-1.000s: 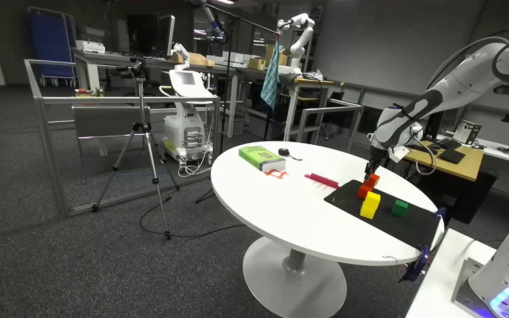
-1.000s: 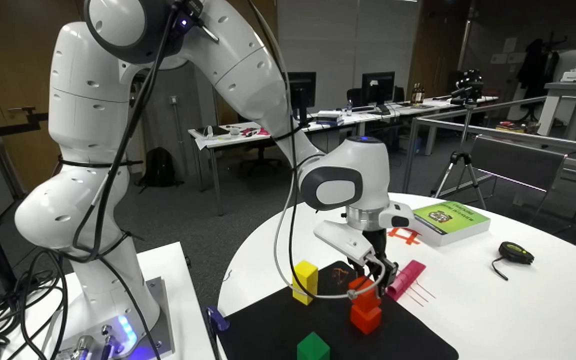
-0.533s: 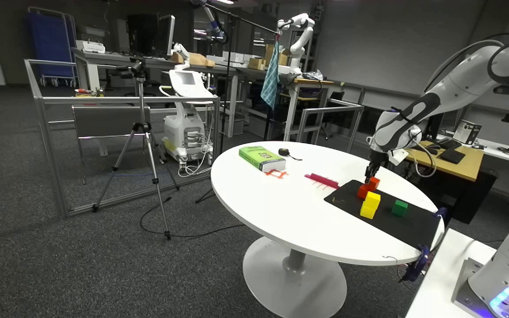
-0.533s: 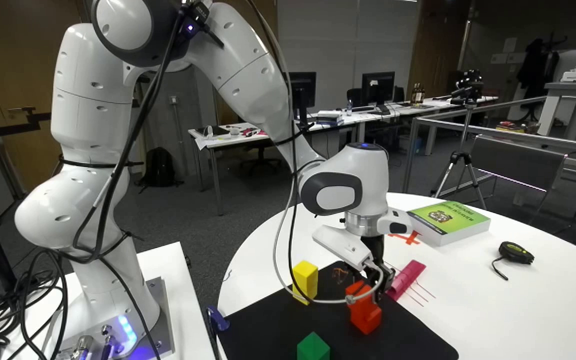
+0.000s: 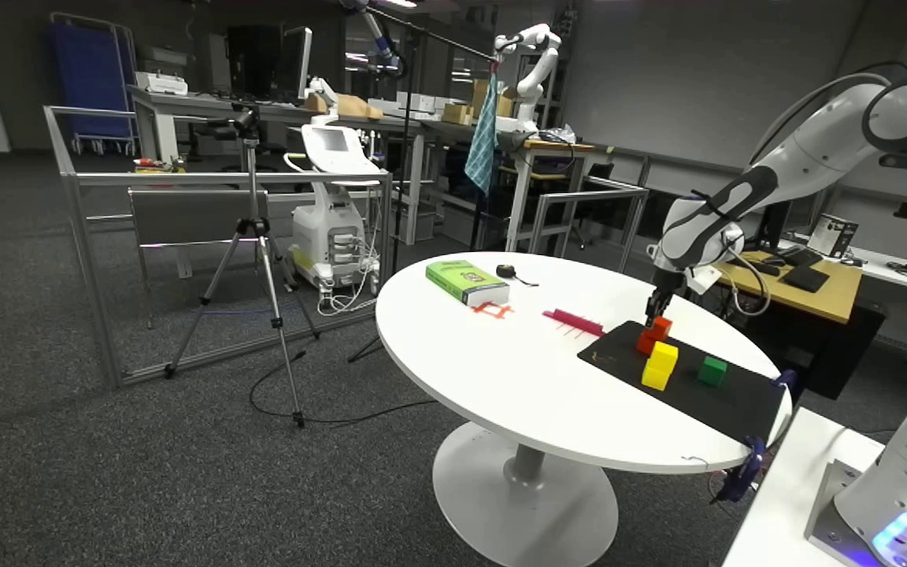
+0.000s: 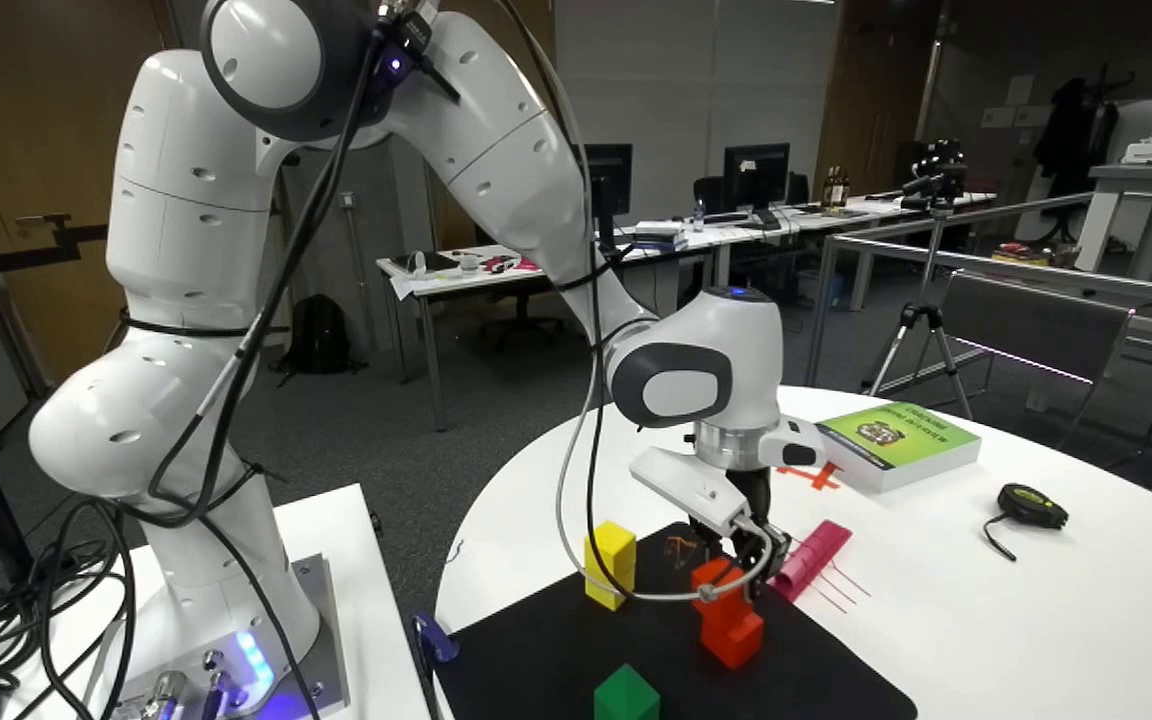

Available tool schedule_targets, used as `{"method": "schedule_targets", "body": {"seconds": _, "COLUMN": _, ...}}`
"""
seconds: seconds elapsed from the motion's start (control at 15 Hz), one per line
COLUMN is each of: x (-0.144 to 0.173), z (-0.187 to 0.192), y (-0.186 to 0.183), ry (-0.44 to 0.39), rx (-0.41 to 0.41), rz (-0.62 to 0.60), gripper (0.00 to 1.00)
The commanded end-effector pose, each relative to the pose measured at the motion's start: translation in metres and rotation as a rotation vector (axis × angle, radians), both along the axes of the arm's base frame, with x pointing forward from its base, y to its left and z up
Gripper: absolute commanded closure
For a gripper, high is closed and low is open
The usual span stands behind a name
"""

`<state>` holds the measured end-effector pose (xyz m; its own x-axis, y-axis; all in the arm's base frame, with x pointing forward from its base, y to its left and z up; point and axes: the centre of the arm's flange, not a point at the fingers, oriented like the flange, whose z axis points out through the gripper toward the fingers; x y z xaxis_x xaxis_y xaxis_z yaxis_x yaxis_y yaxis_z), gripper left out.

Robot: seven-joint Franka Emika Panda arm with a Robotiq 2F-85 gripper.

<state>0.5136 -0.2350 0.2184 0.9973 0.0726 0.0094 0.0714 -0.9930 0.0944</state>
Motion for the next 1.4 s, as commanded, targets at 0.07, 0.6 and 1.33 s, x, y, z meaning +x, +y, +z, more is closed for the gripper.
{"method": "schedule_targets", "body": {"seconds": 0.07, "x": 0.015, "z": 0.004, "y": -0.012, "ry": 0.027, "rx": 0.026, "rz": -0.011, "gripper": 0.7}}
{"method": "schedule_targets", "body": {"seconds": 0.6, "x": 0.019, "z": -0.003, "y": -0.02, "ry": 0.052, "rx": 0.031, "rz": -0.016, "gripper": 0.7}}
{"method": "schedule_targets", "body": {"seconds": 1.33, "x": 0.023, "z": -0.006, "y": -0.014, "ry": 0.055, "rx": 0.028, "rz": 0.014, "gripper": 0.7}}
